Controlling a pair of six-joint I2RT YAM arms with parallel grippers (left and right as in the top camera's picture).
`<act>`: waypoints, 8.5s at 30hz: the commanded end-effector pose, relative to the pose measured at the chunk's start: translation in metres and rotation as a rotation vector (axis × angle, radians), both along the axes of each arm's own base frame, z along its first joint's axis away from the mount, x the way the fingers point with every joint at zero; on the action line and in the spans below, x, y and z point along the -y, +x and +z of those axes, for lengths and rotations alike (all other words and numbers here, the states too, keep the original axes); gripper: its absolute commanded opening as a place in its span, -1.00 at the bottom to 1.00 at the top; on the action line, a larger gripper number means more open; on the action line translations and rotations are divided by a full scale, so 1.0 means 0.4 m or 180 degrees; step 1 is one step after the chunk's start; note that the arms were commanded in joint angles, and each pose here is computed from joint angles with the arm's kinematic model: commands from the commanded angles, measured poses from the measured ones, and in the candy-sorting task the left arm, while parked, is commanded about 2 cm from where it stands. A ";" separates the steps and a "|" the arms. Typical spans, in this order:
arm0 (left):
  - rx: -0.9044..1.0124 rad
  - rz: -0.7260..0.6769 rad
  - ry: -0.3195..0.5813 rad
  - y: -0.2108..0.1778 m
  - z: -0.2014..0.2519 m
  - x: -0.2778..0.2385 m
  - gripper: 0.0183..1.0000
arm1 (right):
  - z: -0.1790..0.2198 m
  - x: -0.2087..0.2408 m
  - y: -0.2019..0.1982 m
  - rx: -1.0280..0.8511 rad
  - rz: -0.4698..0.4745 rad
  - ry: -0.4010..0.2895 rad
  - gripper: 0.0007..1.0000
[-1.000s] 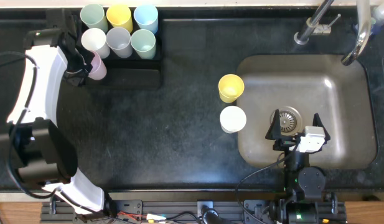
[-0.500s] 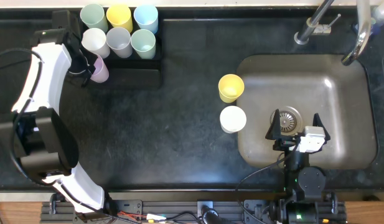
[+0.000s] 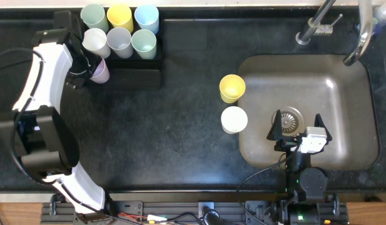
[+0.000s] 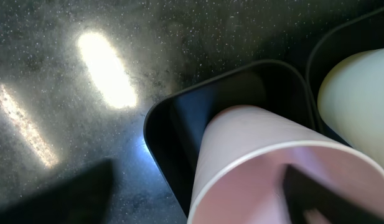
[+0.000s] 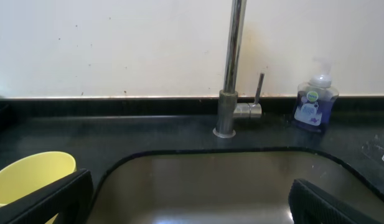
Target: Store Cups
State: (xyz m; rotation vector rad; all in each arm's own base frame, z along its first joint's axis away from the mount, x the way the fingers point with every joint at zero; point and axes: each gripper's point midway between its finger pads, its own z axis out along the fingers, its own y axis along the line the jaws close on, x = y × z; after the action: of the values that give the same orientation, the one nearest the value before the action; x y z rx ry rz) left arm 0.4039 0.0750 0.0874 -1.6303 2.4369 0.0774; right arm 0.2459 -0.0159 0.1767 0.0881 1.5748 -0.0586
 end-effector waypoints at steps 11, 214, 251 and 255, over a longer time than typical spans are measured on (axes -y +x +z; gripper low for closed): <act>0.1035 -0.1180 0.0294 0.015 0.317 0.191 0.99 | -0.007 0.002 0.000 0.0013 -0.0012 0.0034 1.00; 0.3651 -0.2954 0.2209 -0.396 0.172 0.219 1.00 | -0.007 0.002 0.000 0.0013 -0.0012 0.0033 1.00; 0.3651 -0.2954 0.2209 -0.396 0.172 0.219 1.00 | 0.010 -0.134 0.001 -0.3783 0.0610 -0.0448 0.99; 0.3651 -0.2954 0.2209 -0.396 0.172 0.219 1.00 | -0.077 -0.164 0.038 -0.4180 0.0711 -0.0594 1.00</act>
State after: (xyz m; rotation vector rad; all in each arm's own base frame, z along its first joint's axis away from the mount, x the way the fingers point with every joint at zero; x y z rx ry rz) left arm 0.2459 -0.0114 0.1557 -0.0617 1.6552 -0.1245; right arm 0.2518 0.0436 0.1519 -0.2989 2.8420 -0.0857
